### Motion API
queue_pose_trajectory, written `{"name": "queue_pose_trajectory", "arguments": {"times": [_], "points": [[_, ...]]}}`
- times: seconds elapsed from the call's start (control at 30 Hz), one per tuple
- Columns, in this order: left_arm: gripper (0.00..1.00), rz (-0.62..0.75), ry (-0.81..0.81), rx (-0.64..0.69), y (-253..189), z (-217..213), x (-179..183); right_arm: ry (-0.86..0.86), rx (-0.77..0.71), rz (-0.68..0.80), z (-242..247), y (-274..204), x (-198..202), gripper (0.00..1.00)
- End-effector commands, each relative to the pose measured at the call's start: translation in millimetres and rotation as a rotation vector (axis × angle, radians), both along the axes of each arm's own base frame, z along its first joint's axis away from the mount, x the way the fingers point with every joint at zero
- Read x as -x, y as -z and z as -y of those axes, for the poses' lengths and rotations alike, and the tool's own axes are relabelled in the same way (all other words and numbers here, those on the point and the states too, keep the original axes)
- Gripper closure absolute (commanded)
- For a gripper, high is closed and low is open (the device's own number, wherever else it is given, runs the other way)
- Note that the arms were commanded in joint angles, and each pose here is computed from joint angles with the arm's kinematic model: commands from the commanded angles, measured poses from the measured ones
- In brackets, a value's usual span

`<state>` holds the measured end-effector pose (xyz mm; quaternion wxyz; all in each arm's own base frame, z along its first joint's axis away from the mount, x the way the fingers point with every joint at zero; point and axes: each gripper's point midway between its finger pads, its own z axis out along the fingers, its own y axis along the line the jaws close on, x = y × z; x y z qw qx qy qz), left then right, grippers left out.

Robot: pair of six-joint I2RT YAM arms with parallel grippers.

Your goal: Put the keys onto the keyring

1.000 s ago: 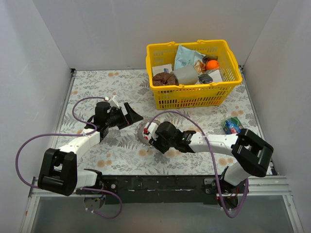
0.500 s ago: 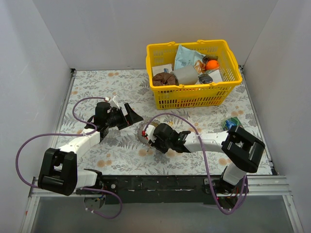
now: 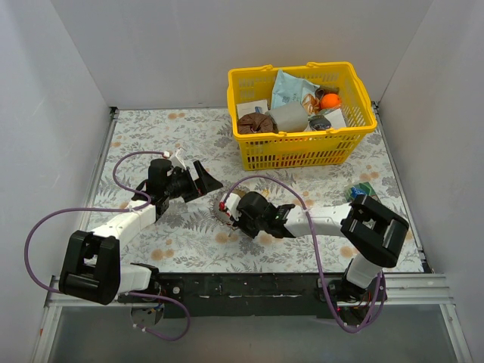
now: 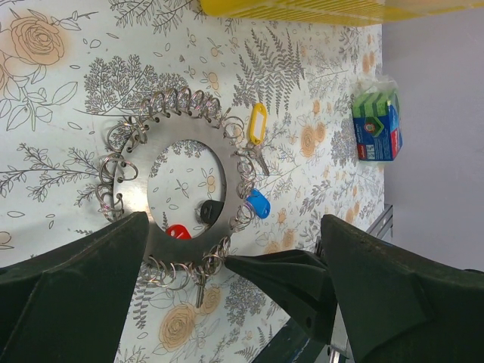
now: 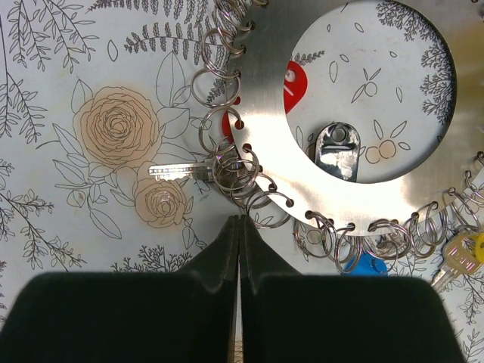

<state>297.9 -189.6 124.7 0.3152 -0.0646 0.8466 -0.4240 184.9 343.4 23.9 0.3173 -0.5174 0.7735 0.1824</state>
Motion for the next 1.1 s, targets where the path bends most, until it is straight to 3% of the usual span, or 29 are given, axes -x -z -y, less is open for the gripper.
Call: {"name": "queue_pose_trajectory", "arguments": {"times": [0.0, 0.43, 0.5, 0.6, 0.77, 1.07], "points": [[0.02, 0.029, 0.005, -0.001, -8, -1, -3, -0.006, -0.029, 0.003, -5, -7, 1, 0.99], [0.02, 0.034, 0.012, -0.002, -8, 0, -2, 0.011, -0.26, -0.088, 3, -47, -4, 0.99], [0.02, 0.03, 0.01, -0.002, -6, -1, -3, -0.038, -0.265, -0.137, -5, -47, 3, 0.75], [0.02, 0.033, 0.014, 0.0, -7, 0, -3, -0.076, -0.269, -0.189, -10, -42, 11, 0.6], [0.02, 0.028, 0.012, -0.001, -5, 0, -2, -0.083, -0.286, -0.271, -17, -38, 16, 0.57], [0.02, 0.027, 0.017, -0.007, -4, 0, -2, 0.0, -0.269, -0.252, -17, -33, -2, 0.53]]}}
